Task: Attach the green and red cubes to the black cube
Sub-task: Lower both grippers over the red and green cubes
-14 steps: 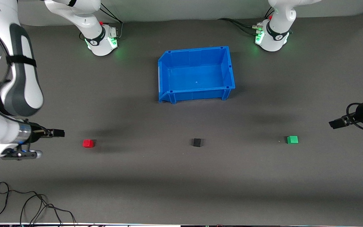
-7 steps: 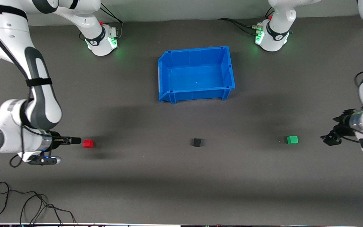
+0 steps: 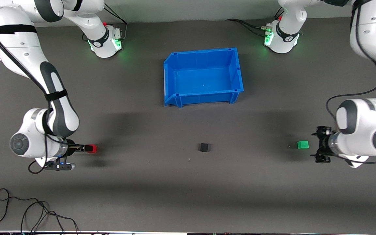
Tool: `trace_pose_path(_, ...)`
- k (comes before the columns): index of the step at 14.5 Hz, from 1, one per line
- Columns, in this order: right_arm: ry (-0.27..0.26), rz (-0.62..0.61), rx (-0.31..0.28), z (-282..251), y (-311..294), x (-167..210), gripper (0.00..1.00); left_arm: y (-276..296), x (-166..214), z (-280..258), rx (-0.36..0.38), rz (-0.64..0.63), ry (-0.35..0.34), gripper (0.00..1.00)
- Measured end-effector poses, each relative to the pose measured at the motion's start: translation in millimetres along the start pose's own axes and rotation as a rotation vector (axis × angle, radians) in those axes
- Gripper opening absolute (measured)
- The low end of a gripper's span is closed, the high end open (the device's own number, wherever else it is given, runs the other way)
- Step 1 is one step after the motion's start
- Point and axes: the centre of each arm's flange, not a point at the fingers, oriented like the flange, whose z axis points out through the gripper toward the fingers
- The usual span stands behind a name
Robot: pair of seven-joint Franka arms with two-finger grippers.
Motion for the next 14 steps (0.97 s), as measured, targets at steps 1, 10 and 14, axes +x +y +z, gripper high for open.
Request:
trace_pose_path(1,-0.001,0.014,-0.002,6,-3,-2,1.00,1,1,9,-0.013,-0.052,0.001,0.96)
trace_pose_path(10,0.024,0.038,-0.010,21,-18,0,1.00,-23,13,77,0.001,-0.095,0.025,0.99)
trace_pose_path(14,0.034,0.048,-0.011,23,-11,2,1.00,-24,22,77,0.001,-0.087,0.050,0.96)
